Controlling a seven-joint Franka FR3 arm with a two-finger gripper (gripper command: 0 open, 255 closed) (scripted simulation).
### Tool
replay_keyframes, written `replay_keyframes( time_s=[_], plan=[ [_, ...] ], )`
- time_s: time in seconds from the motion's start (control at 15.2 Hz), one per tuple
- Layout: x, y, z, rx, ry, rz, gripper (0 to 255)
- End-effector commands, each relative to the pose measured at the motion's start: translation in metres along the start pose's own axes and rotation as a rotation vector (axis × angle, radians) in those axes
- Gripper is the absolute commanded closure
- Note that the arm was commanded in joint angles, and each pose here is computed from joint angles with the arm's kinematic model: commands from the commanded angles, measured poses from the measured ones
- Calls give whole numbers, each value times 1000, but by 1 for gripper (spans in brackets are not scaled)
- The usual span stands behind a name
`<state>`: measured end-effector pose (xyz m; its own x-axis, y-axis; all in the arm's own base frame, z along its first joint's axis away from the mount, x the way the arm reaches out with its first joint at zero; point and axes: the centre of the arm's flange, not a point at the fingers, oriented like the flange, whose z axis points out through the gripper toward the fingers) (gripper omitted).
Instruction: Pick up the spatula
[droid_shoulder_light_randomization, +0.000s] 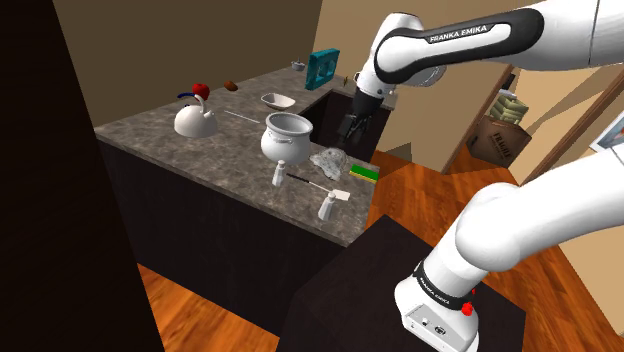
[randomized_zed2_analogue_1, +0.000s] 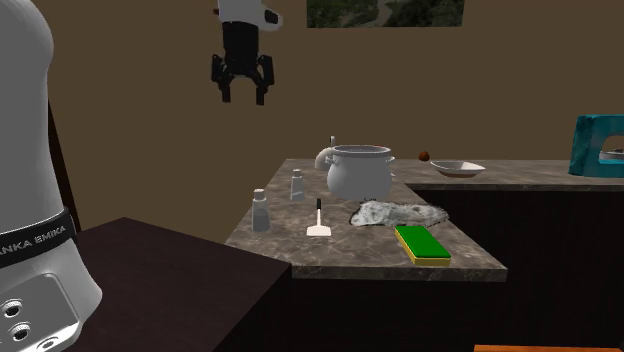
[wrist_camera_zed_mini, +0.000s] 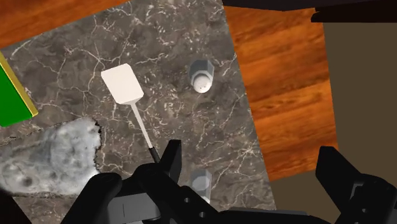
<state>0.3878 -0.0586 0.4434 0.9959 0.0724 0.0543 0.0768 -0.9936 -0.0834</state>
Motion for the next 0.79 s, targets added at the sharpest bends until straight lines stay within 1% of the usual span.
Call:
replay_keyframes(
  time_s=[0.0,0.73],
  plan=[
    [8,16,21,-6,1,-27,0],
    [59,85,136,-33,0,-162,0]
  ],
)
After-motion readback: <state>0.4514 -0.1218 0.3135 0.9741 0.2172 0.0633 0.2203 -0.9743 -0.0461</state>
